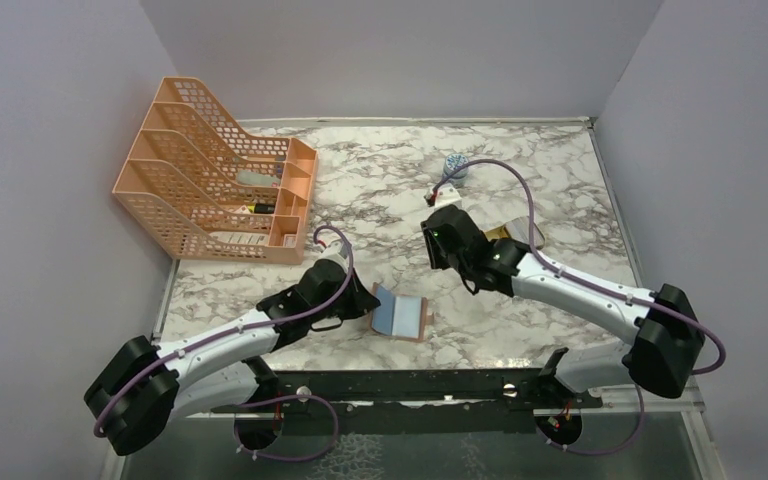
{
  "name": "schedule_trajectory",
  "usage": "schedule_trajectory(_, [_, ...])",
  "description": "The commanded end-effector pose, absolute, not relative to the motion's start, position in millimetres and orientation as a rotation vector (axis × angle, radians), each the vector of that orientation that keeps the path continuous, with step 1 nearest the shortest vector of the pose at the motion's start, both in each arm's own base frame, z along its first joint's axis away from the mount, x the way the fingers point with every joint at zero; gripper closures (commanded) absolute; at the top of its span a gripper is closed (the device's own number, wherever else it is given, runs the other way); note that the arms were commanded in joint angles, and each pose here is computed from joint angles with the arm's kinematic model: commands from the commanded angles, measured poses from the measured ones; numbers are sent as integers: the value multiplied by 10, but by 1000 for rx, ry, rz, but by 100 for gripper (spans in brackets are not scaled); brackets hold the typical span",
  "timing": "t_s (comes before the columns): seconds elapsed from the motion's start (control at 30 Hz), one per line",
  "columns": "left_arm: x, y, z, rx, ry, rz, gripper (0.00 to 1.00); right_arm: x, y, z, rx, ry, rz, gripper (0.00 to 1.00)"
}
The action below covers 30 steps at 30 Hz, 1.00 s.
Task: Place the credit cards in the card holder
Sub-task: Open the card holder at the center of the board, then pick up the credit card from the storage box.
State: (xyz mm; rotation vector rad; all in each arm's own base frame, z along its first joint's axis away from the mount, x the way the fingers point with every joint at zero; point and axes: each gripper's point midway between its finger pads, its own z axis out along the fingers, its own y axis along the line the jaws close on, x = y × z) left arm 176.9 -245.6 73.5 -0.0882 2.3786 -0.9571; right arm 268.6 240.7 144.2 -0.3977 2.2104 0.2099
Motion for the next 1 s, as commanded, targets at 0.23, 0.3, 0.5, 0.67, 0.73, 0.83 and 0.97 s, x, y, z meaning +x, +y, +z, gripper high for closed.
schedule_trajectory(0.23, [1729,-2486,814,-70,2351,-1016,100,3274,1657,1252,-494,2245,-376,58])
schedule_trajectory(0.3, [1721,-2486,825,-64,2348,-1021,100,3323,1523,1194,-486,2267,-445,55])
schedule_trajectory(0.5, [1704,-2496,856,-49,2339,-1038,100,3505,1135,1171,-399,2313,-582,53])
schedule_trajectory(0.67, [1683,-2479,839,-52,2337,-1045,100,3615,774,1116,-327,2359,-700,53])
schedule_trajectory(0.73, [1678,-2468,837,-53,2337,-1041,100,3647,686,1084,-319,2369,-734,53])
schedule_trajectory(0.83, [1684,-2452,841,-52,2332,-1032,100,3678,605,1032,-312,2383,-763,53])
schedule_trajectory(0.97, [1689,-2449,847,-54,2329,-1030,100,3684,538,942,-316,2401,-817,53])
